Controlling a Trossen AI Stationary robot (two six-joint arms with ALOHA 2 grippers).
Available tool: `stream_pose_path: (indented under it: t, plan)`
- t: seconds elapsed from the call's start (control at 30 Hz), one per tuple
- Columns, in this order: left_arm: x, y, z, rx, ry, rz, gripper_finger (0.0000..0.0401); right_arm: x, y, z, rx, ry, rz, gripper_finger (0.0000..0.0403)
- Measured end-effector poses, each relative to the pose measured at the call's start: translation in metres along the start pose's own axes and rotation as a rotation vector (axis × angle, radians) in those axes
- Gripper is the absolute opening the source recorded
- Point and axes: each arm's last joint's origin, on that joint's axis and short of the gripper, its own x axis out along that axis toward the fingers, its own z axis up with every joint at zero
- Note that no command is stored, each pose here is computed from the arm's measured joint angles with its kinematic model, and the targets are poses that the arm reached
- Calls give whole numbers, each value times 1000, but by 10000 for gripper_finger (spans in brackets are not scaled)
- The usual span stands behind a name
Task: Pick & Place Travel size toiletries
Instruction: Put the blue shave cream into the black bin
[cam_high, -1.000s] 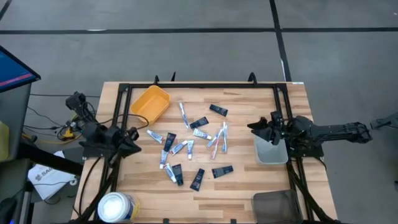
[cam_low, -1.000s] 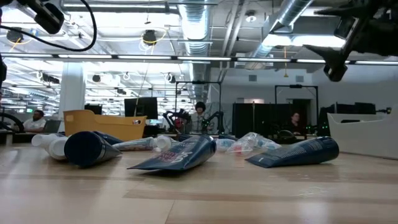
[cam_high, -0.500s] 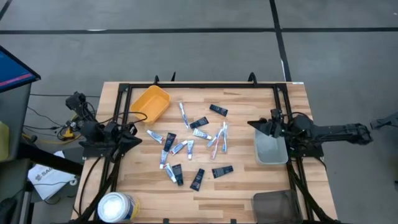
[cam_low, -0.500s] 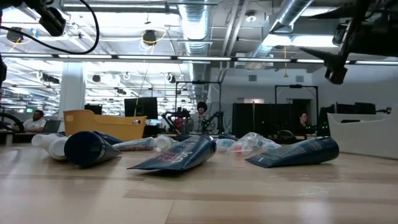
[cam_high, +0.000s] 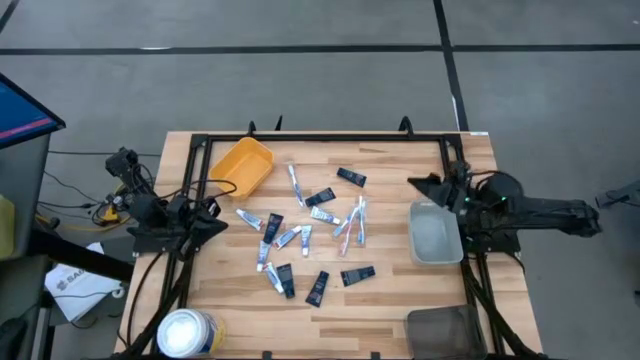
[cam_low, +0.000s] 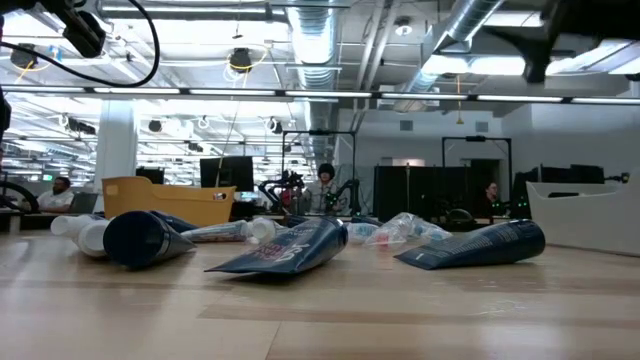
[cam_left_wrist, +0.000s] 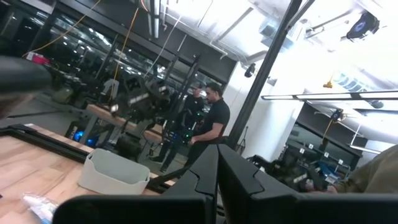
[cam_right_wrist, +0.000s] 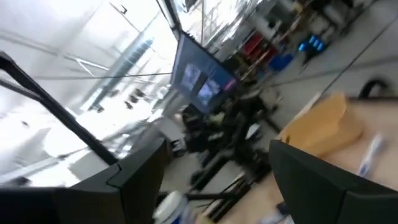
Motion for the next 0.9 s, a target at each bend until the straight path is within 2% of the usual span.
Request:
stream_pose_path:
  t: [0.17,0.37,0.6,0.7,0.9]
  plan:
    - [0,0,0,0,0,0,2,33,20,27,-233,97,-179,276]
    - [0,0,0,-1,0,-1,2,89,15,45,-436,411,-497,276]
    - [0,0,1,-8,-5,-2,2,159,-26,39,-585,832,-731,276]
    - [0,0,1,-9,-6,-9,2,188,-50,32,-644,951,-782,276]
    - [0,0,1,-11,-7,-10,2,237,-98,21,-798,1081,-942,276]
